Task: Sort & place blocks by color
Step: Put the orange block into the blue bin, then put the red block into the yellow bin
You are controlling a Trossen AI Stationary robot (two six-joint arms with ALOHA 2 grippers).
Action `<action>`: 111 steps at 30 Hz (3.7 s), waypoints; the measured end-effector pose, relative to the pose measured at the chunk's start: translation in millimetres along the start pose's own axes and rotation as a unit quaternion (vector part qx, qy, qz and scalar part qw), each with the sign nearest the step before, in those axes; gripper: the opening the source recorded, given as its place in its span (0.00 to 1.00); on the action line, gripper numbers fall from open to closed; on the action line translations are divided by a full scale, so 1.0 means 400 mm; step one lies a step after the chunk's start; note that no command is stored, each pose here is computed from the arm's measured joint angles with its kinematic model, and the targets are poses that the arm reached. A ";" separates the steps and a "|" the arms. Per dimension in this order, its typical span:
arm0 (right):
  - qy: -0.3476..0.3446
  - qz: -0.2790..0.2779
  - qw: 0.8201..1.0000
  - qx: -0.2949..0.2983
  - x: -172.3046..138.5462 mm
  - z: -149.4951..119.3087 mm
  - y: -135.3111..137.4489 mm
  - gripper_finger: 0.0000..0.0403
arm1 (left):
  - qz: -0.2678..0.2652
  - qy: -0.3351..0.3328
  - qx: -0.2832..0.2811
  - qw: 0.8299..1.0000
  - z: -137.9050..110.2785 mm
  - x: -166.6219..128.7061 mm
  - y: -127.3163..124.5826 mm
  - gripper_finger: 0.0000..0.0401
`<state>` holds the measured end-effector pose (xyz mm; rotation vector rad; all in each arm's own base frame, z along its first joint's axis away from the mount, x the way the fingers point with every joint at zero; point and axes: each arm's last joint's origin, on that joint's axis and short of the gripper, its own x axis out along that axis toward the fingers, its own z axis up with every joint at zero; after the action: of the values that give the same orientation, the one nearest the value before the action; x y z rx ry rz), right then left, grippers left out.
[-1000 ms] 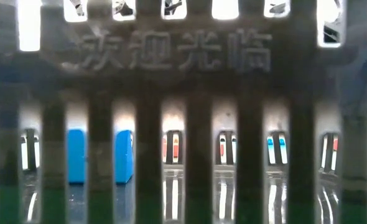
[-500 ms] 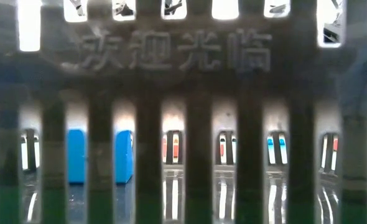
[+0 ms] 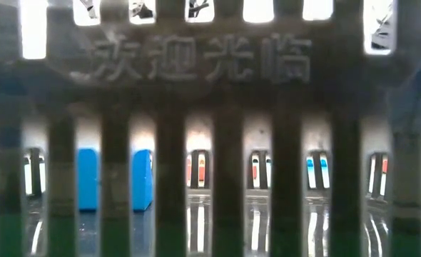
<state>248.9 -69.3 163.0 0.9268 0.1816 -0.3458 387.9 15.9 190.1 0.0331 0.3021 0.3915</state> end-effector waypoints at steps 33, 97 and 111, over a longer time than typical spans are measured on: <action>-0.043 -0.278 0.958 -0.056 -0.262 0.133 -0.088 0.29 | 0.073 0.052 -0.048 0.995 -0.026 0.018 0.066 0.43; -0.046 -0.189 0.977 -0.086 -0.272 0.147 -0.057 0.66 | -0.174 0.282 0.150 0.931 -0.107 -0.072 0.004 0.40; -0.044 -0.190 0.976 -0.093 -0.273 0.147 -0.057 0.66 | -0.177 0.276 0.189 0.926 -0.106 -0.067 0.019 0.40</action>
<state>139.5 -106.1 213.4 0.6866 0.3056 -0.7104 349.0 11.6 158.0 0.2454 0.9258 -0.0321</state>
